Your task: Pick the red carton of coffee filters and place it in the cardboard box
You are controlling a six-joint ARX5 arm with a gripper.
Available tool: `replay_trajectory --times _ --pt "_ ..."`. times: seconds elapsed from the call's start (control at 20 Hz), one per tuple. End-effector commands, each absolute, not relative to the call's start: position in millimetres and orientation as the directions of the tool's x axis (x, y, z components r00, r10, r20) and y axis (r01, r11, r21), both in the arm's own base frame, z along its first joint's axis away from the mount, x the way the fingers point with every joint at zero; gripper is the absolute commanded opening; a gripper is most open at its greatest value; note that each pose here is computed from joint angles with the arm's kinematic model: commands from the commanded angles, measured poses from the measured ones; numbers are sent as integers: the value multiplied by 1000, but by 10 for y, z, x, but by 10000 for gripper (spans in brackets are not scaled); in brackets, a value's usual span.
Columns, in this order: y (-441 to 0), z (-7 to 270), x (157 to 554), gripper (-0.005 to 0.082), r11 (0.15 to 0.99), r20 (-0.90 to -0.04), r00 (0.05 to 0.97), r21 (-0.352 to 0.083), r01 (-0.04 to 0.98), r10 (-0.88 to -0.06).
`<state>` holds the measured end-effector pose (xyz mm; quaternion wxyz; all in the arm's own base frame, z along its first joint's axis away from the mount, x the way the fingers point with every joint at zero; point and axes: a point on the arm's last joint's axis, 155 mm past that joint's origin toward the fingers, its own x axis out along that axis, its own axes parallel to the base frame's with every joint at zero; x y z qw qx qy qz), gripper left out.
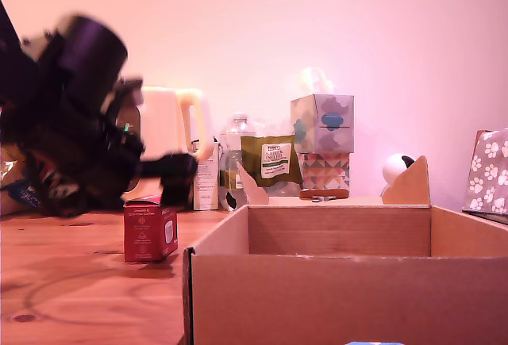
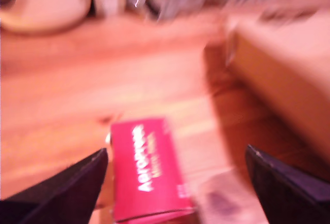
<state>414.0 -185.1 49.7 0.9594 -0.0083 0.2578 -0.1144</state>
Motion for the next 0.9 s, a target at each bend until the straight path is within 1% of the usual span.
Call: replay_trajectory --times 0.0,0.05,0.1,0.15,0.25,0.3,0.4,0.5,0.6,0.8,0.85 --pt "-1830 458 4183 774 974 -507 833 -72 213 -220" --pt "-1838 435 4178 759 972 -518 823 -81 223 -232" --pt "-1858 419 4165 710 967 -525 814 -91 237 -249" --pt "-1865 389 4144 613 965 -538 804 -93 244 -255" --pt "-1903 311 4076 331 958 -569 774 -104 268 -278" --pt "-1932 297 4055 254 953 -575 763 -114 282 -295" --pt "-1969 320 4047 248 948 -570 761 -120 294 -308" --pt "-1972 448 4045 248 947 -554 771 -125 297 -315" --pt "-1959 690 4021 248 944 -527 786 -124 305 -323" --pt "-1894 1299 3869 248 936 -459 817 -122 330 -348" --pt "-1879 1454 3820 248 933 -437 825 -127 337 -358"
